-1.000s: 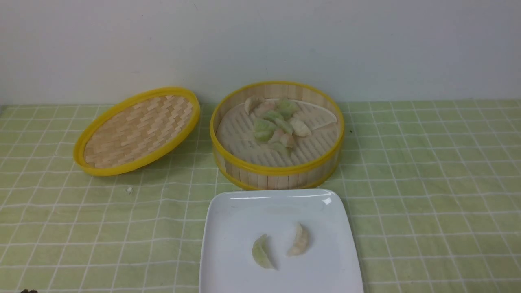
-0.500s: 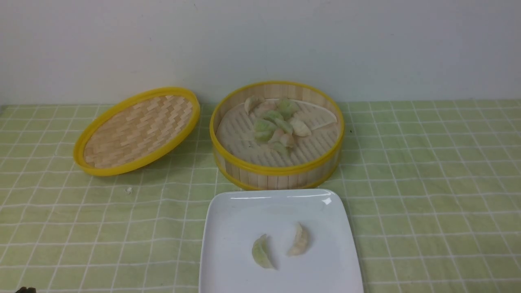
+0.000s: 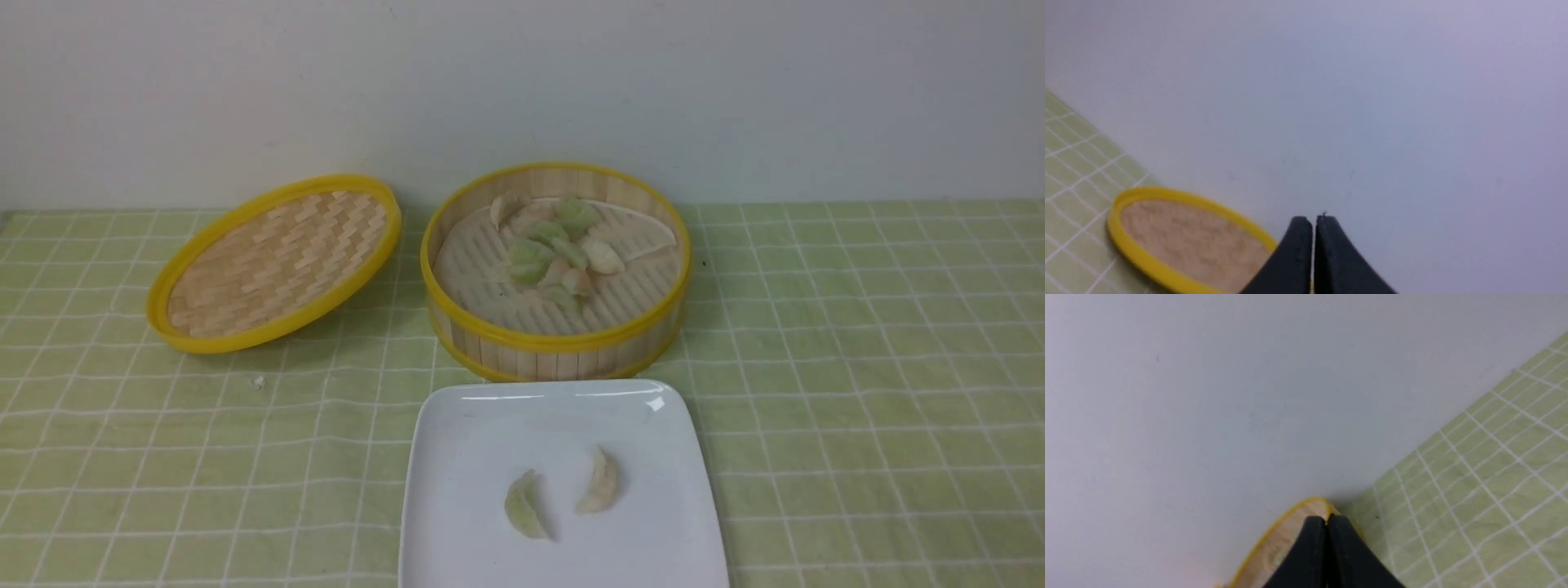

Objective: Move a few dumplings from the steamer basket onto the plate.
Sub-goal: Use the left arm to grab a dumpling from the steamer

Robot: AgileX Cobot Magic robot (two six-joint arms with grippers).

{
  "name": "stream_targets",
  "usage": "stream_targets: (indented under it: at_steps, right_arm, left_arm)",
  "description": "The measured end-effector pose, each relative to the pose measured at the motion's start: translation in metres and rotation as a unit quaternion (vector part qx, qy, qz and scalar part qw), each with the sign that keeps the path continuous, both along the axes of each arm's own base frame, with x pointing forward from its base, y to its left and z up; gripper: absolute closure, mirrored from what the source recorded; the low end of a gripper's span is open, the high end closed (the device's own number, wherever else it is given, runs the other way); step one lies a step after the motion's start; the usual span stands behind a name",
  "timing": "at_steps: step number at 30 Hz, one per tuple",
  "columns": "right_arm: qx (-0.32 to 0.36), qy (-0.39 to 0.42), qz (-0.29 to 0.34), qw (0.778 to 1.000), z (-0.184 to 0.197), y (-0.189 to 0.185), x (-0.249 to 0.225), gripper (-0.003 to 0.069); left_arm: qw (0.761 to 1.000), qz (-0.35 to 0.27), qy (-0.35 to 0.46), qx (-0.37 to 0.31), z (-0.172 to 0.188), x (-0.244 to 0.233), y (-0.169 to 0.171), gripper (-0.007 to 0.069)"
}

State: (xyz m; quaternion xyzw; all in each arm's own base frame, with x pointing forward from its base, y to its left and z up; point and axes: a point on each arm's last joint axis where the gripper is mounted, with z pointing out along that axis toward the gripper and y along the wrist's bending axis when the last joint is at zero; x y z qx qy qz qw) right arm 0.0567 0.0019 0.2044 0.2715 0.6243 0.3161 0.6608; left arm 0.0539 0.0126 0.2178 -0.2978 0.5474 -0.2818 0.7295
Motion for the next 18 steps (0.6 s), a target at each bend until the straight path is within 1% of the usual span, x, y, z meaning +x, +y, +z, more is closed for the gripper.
stream_targets:
  at_steps: [2,3,6,8,10,12,13,14,15,16,17,18]
  right_arm:
    - [0.031,-0.012,-0.004,0.999,0.002,-0.001,0.0,0.0673]
    - [0.039,-0.019,-0.008,0.999,0.004,-0.002,0.0,0.0673]
    - [0.049,-0.053,-0.025,0.997,0.01,-0.006,-0.001,0.0673]
    - [0.035,-0.068,-0.031,0.997,0.014,-0.007,-0.002,0.0673]
    - [0.004,-0.076,-0.022,0.997,0.029,-0.004,-0.005,0.0673]
    - [-0.047,-0.073,-0.005,0.996,0.055,0.0,-0.01,0.0673]
    - [-0.064,-0.074,-0.001,0.995,0.07,0.001,-0.012,0.0673]
    - [-0.101,-0.056,0.014,0.993,0.094,0.004,-0.014,0.0673]
    - [-0.125,-0.035,0.016,0.991,0.103,0.005,-0.013,0.0673]
    - [-0.161,-0.004,0.027,0.987,0.126,0.007,-0.01,0.0673]
    - [-0.179,0.015,0.033,0.983,0.134,0.007,-0.008,0.0673]
    - [-0.213,0.049,0.046,0.975,0.147,0.009,-0.003,0.0673]
  left_arm:
    - [0.999,0.029,-0.031,-0.023,0.005,-0.002,0.006,0.0631]
    - [0.998,0.033,-0.04,-0.026,0.009,-0.003,0.007,0.0631]
    - [0.997,0.024,-0.075,-0.012,0.037,-0.01,0.005,0.0631]
    - [0.995,0.009,-0.09,0.035,0.067,-0.015,0.0,0.0631]
    - [0.992,-0.01,-0.082,0.094,0.095,-0.016,-0.007,0.0631]
    - [0.986,-0.041,-0.041,0.156,0.122,-0.01,-0.015,0.0631]
    - [0.982,-0.059,-0.006,0.18,0.132,-0.002,-0.018,0.0631]
    - [0.972,-0.089,0.044,0.214,0.151,0.008,-0.024,0.0631]
    - [0.965,-0.106,0.08,0.226,0.156,0.018,-0.026,0.0631]
    - [0.951,-0.138,0.13,0.245,0.168,0.03,-0.03,0.0631]
    - [0.938,-0.161,0.168,0.255,0.174,0.041,-0.033,0.0631]
    - [0.92,-0.189,0.214,0.267,0.18,0.057,-0.037,0.0631]
